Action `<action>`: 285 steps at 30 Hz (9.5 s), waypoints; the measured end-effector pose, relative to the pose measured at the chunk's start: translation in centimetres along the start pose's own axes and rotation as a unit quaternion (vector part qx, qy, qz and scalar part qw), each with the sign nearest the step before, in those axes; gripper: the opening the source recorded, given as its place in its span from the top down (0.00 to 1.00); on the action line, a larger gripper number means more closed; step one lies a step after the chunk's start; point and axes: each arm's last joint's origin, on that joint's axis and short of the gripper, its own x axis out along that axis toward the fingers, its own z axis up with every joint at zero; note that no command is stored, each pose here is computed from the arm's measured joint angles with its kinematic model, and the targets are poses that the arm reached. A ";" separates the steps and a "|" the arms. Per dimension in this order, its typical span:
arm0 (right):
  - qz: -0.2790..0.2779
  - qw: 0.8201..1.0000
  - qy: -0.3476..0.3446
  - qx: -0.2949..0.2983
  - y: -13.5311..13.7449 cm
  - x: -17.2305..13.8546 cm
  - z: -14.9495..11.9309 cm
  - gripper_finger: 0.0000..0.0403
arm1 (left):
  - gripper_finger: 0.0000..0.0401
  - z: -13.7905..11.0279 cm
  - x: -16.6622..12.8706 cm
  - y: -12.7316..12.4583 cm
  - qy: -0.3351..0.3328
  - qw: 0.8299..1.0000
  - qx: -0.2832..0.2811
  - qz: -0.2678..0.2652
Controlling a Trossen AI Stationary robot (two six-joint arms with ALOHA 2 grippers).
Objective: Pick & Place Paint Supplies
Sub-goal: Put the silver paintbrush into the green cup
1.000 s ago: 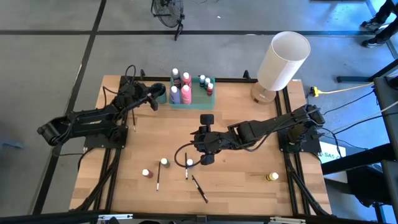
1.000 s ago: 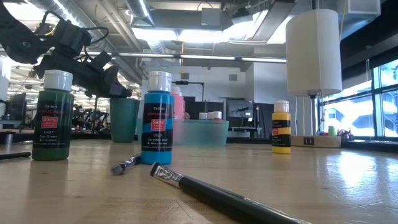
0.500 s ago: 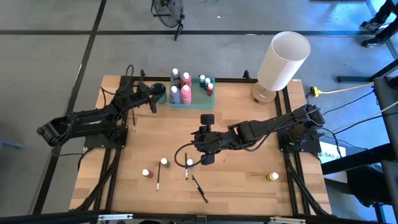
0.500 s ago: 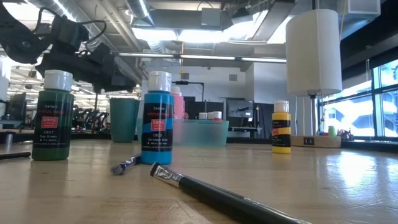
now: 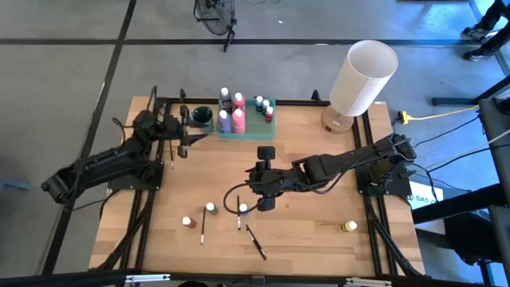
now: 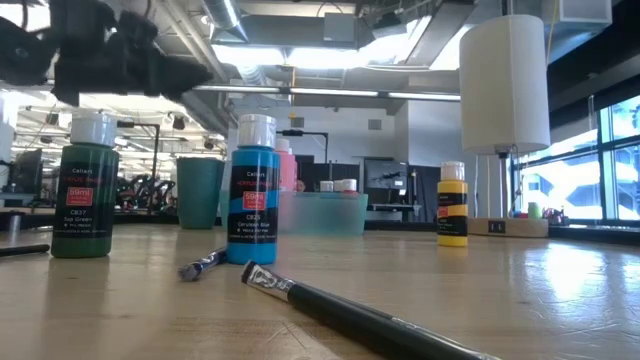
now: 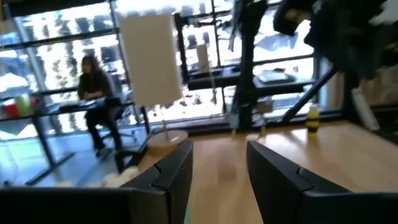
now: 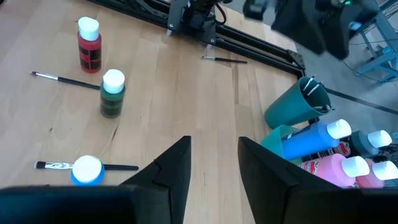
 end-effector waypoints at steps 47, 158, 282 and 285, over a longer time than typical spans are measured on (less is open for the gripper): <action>0.025 0.999 0.020 0.020 -0.6 0.4 -0.5 0.67 | 0.64 6.0 -0.3 -6.2 0.645 0.648 -0.302 0.271; 0.101 0.985 0.134 -0.037 -2.6 2.7 -4.6 0.67 | 0.66 -8.3 -1.7 -2.9 0.626 0.418 -0.484 0.445; 0.100 0.986 0.132 -0.033 -2.7 2.8 -4.6 0.67 | 0.99 0.1 1.8 -3.0 0.629 0.526 -0.361 0.445; 0.100 0.986 0.132 -0.033 -2.7 2.8 -4.6 0.67 | 0.99 1.8 2.3 -2.7 0.625 0.540 -0.344 0.447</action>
